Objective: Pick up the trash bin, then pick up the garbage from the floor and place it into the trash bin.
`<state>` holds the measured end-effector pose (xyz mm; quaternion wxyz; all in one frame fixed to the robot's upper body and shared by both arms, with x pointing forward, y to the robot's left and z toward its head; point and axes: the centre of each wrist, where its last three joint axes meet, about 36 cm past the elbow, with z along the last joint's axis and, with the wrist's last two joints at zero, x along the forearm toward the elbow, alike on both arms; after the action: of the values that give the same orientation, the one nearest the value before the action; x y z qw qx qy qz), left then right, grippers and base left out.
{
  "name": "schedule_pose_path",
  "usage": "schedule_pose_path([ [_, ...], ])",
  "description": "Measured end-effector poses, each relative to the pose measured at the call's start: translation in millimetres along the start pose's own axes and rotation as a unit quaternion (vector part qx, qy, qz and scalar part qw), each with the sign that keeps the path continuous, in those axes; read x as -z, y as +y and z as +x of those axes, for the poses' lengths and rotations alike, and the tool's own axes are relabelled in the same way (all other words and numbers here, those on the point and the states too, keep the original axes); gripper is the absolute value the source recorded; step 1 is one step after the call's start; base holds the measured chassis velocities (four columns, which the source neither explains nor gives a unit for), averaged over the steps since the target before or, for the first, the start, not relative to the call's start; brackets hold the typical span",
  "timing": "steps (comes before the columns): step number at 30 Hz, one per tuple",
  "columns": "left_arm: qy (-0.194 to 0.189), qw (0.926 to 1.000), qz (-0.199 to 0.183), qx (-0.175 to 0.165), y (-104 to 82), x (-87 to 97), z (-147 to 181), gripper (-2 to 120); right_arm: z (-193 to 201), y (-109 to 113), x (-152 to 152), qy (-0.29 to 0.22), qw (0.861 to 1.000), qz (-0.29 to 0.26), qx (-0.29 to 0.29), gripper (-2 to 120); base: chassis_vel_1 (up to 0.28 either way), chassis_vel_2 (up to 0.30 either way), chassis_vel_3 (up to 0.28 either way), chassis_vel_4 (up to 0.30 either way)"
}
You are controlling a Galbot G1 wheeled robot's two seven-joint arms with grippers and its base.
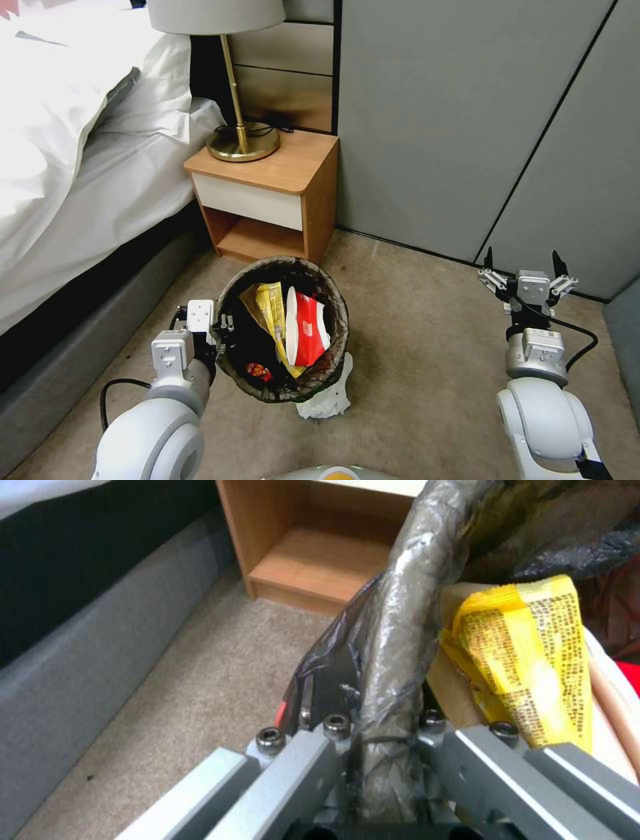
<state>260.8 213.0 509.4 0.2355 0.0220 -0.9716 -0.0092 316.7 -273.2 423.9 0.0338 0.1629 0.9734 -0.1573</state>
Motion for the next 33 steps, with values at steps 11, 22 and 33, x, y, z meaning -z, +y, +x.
schedule_pose_path([
  [11, 0.001, 1.0000, 0.002, 0.001, 0.0, -0.1, 0.1, 0, -0.4, -0.3, -0.2, 0.000, 1.000, 0.001, 0.000, 100, 0.015, 0.009, 0.011, 0.008],
  [22, 0.002, 1.0000, 0.007, 0.003, 0.5, 0.2, 1.1, 0, -0.8, -1.2, -2.9, 0.000, 1.000, 0.006, -0.002, 100, 0.020, 0.020, 0.019, 0.014],
  [33, 0.001, 1.0000, 0.008, 0.005, 0.9, 0.6, 0.1, 0, -2.4, -2.4, -4.9, -0.001, 1.000, 0.010, -0.003, 100, 0.052, 0.056, 0.058, 0.051],
])
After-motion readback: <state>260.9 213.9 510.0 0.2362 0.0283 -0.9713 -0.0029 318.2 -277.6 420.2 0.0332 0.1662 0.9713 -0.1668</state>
